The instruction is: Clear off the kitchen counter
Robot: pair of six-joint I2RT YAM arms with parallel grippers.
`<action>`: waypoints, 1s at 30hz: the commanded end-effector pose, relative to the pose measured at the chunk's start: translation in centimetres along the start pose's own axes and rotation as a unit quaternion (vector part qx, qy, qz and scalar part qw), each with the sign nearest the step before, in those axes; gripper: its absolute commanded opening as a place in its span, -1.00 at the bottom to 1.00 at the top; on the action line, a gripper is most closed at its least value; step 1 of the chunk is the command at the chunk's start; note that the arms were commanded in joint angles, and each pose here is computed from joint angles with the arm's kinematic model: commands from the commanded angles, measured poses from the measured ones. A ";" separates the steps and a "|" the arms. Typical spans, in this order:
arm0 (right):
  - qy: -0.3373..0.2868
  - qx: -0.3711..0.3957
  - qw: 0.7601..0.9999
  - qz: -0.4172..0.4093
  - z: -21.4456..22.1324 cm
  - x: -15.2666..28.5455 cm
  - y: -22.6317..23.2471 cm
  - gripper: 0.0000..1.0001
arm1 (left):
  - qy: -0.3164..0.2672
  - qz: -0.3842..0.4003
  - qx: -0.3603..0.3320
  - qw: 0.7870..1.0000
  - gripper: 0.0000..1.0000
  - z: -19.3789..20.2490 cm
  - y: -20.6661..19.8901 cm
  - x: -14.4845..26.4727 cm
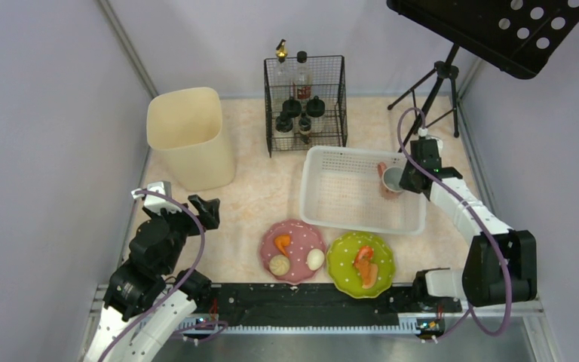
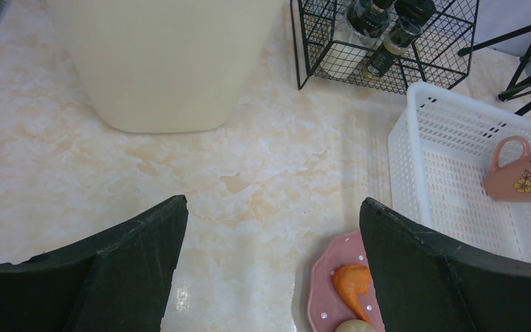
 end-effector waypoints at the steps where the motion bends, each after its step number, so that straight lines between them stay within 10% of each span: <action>1: -0.035 -0.036 0.999 -0.020 -1.9 -0.4 0.8 -0.91 | -0.015 0.008 0.002 1.000 0.97 -0.7 -0.4 -0.3; 6: -0.036 -0.040 0.998 -0.044 -2.4 0.1 1.7 -0.05 | -0.008 0.008 -0.001 1.000 0.98 -0.5 -0.5 -0.5; 11: -0.051 -0.042 0.995 -0.069 -3.9 1.9 2.6 0.28 | -0.004 0.006 -0.003 1.000 0.98 -0.4 -0.5 -0.6; 30: -0.091 0.062 0.951 -0.289 -1.1 17.0 11.7 0.37 | 0.109 0.013 0.004 0.994 0.98 2.7 -2.6 -3.5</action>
Point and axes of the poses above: each gripper's point midway between its finger pads, its own x axis back along the fingers, its own y axis along the line the jaws close on, z = x × y, the point moved 2 cm from there along x, back along the fingers, and after that the axes turned 6 degrees about -x, right-handed, at the moved point
